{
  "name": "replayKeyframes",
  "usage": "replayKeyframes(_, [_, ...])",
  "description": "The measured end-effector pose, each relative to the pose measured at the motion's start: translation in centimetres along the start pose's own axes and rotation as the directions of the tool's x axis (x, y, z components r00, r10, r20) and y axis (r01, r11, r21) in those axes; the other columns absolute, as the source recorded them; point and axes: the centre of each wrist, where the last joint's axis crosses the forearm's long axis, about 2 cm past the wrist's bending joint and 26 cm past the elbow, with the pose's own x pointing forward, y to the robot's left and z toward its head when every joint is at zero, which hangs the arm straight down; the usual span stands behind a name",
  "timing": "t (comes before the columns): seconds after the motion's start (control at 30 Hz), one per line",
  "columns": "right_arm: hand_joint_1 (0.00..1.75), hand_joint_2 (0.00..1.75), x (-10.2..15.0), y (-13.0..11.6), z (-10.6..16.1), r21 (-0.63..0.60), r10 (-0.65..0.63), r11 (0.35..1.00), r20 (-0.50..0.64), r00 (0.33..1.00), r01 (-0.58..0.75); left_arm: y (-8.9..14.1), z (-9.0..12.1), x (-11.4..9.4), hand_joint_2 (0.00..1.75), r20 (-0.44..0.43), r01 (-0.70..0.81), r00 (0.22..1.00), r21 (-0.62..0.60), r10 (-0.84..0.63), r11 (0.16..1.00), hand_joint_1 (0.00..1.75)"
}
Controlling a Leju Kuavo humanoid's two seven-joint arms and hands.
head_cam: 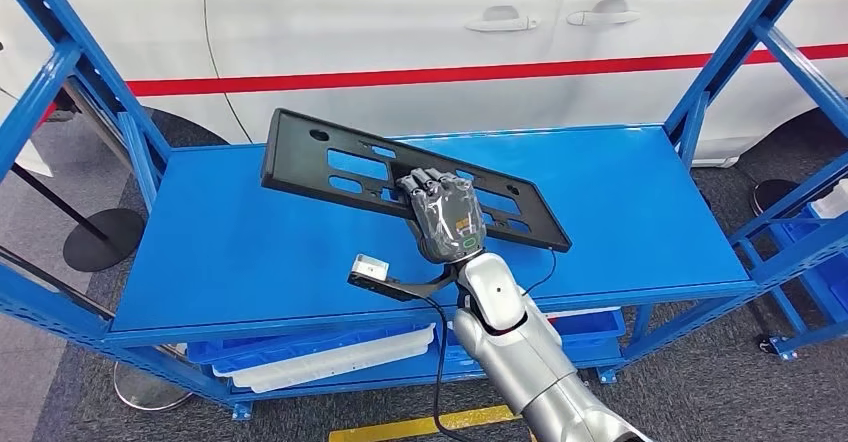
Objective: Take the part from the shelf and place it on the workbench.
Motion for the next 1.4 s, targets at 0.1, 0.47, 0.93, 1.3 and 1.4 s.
replayKeyframes(0.1, [1.75, 1.75, -0.1, -2.4, -0.9, -0.099, -0.014, 0.995, 0.008, 1.0, 0.015, 0.0, 0.0, 0.0, 1.75, 0.005, -0.002, 1.0, -0.002, 0.002, 1.0, 0.0])
replayKeyframes(0.47, [1.75, 1.75, -1.1, -9.3, -0.7, -0.414, -0.153, 0.896, 0.052, 0.987, 0.161, 0.0, 0.0, 0.1, 1.75, 0.026, 0.003, 1.0, -0.009, -0.002, 1.0, 0.0])
replayKeyframes(0.93, [1.75, 1.75, -2.5, -14.4, 2.7, -0.647, -0.297, 0.625, 0.322, 0.899, 0.438, 0.2, -0.1, 0.2, 1.75, 0.038, -0.013, 0.999, -0.004, 0.013, 1.0, 0.0])
replayKeyframes(1.3, [1.75, 1.75, -2.1, -15.9, 6.1, -0.681, -0.349, 0.518, 0.384, 0.855, 0.518, 0.4, -0.1, -0.1, 1.75, 0.035, -0.028, 0.999, -0.004, 0.028, 1.0, 0.0])
replayKeyframes(1.4, [1.75, 1.75, -2.0, -16.2, 6.6, -0.685, -0.353, 0.505, 0.39, 0.85, 0.524, 0.5, -0.1, -0.1, 1.75, 0.034, -0.027, 0.999, -0.001, 0.027, 1.0, 0.0])
